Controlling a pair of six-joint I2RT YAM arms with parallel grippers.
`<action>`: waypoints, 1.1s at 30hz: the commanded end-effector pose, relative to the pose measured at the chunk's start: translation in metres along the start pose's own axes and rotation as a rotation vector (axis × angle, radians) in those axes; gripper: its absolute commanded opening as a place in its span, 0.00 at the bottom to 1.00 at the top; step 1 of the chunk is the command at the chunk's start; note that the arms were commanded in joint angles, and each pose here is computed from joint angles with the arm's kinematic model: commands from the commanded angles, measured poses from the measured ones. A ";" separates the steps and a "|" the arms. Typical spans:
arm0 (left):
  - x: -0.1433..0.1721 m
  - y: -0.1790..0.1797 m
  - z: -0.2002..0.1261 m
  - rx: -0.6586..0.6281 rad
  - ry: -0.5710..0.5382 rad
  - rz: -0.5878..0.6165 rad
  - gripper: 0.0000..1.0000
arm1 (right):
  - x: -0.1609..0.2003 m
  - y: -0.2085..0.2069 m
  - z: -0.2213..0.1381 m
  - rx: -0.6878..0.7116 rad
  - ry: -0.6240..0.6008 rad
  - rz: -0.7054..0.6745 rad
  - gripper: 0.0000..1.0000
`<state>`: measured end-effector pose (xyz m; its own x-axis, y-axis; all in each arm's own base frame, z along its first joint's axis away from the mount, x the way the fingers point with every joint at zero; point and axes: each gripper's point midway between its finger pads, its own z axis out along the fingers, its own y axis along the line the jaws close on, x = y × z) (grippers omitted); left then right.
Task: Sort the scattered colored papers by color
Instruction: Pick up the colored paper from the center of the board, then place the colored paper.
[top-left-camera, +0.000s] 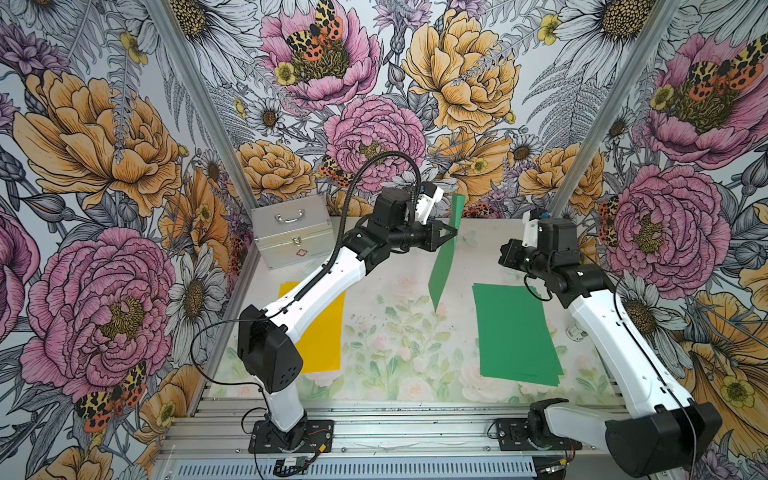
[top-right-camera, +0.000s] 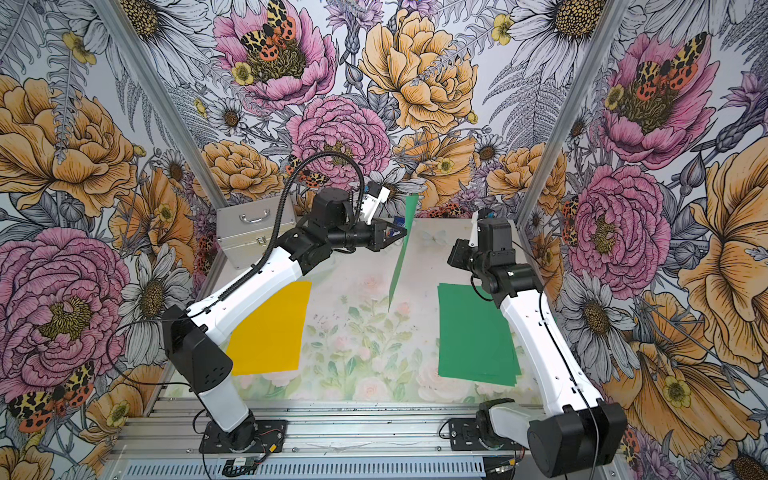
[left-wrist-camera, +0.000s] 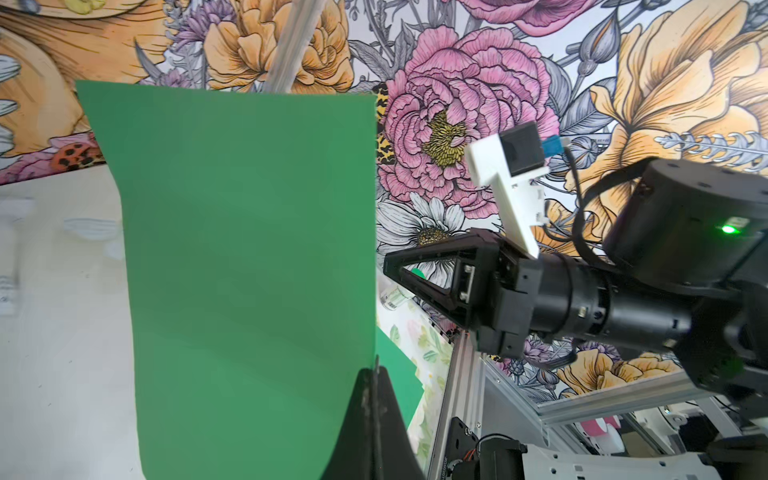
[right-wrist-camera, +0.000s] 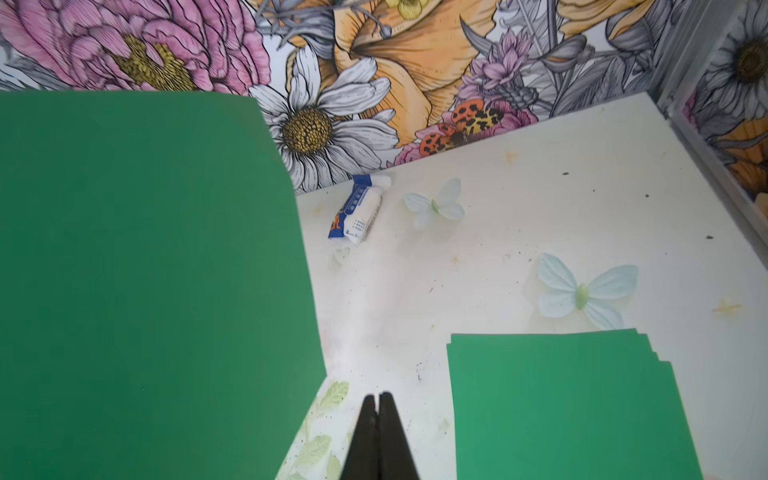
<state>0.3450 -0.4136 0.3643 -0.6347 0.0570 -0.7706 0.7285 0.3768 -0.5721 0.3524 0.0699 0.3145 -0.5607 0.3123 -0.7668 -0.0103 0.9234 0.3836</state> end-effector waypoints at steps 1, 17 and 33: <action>0.007 -0.033 0.020 0.137 0.055 0.044 0.00 | -0.011 0.001 -0.022 -0.002 -0.074 0.005 0.00; 0.019 -0.142 0.042 0.632 -0.037 0.102 0.00 | -0.042 -0.016 -0.100 0.090 -0.322 0.015 0.00; 0.051 -0.043 0.109 0.721 -0.142 -0.458 0.00 | -0.018 -0.042 -0.062 0.175 -0.204 0.033 0.00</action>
<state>0.3013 -0.5352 0.3108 -0.8825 -0.0327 -0.4692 0.4544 -0.3165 -0.8326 0.3088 0.0151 0.3597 -0.3428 0.3646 -0.8658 0.1299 0.9312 0.3407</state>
